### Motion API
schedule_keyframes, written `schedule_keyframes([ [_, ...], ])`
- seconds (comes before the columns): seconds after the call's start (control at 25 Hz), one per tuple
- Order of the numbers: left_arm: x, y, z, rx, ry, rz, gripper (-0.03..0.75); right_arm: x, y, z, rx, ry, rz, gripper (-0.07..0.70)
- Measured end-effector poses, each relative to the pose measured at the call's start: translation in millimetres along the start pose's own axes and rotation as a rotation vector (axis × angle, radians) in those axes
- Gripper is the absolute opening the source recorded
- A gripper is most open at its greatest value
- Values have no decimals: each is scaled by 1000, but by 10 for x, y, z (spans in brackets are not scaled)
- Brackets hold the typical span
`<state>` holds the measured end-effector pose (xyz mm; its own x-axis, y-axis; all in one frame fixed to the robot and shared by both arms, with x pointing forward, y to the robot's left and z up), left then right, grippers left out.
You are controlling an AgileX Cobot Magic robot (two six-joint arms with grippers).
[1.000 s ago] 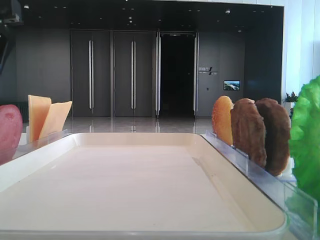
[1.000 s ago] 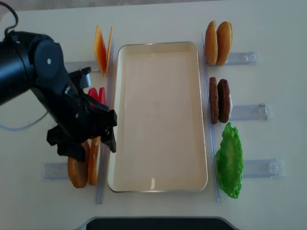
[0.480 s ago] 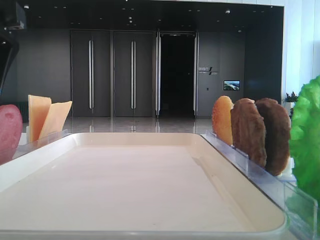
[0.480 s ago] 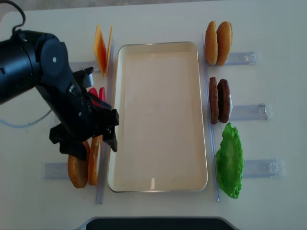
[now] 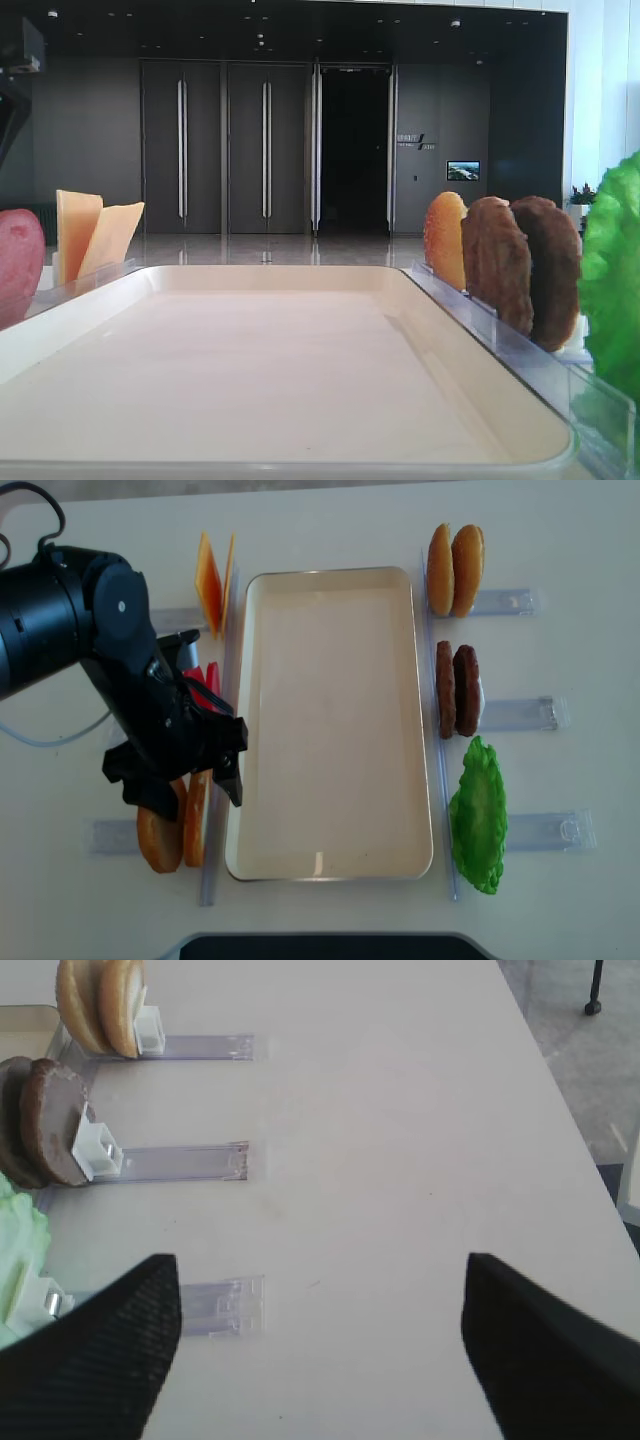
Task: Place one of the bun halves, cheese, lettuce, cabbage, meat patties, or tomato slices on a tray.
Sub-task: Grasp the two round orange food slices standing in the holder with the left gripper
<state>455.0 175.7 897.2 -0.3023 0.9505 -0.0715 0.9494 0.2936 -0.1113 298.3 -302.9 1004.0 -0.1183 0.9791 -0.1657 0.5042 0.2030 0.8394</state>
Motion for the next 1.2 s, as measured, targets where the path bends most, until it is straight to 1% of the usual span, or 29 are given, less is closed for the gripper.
schedule_keyframes([
  [0.12, 0, 0, 0, 0, 0, 1, 687, 0, 0, 0, 0, 0, 0, 577],
  [0.2, 0, 0, 0, 0, 0, 1, 652, 0, 0, 0, 0, 0, 0, 577],
  [0.28, 0, 0, 0, 0, 0, 2, 591, 0, 0, 0, 0, 0, 0, 577],
  [0.48, 5, 1, 0, -1, 3, 4, 377, 0, 0, 0, 0, 0, 0, 577],
  [0.6, 6, 0, 0, 0, 3, 5, 293, 0, 0, 0, 0, 0, 0, 577],
  [0.84, 40, -1, -1, 1, 24, 14, 159, 0, 0, 0, 0, 0, 0, 577],
  [1.04, 64, -17, -14, 13, 40, 32, 142, 0, 0, 0, 0, 0, 0, 577],
  [1.2, 47, -12, -82, 20, 46, 46, 141, 0, 0, 0, 0, 0, 0, 577],
])
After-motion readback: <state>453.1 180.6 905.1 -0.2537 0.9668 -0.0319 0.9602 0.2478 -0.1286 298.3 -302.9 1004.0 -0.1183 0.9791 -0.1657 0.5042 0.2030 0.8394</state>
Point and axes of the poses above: a point on each arm's last joint axis where the gripper is mounted, z pointing out along that axis toward the gripper, x along the wrist's bending axis when the last joint is at zero, y = z × x, the point moved 8 cm from there along z, pointing out along that axis toward the gripper, and after that the axes turned 10 degrees about -z, right-handed, at the moved point
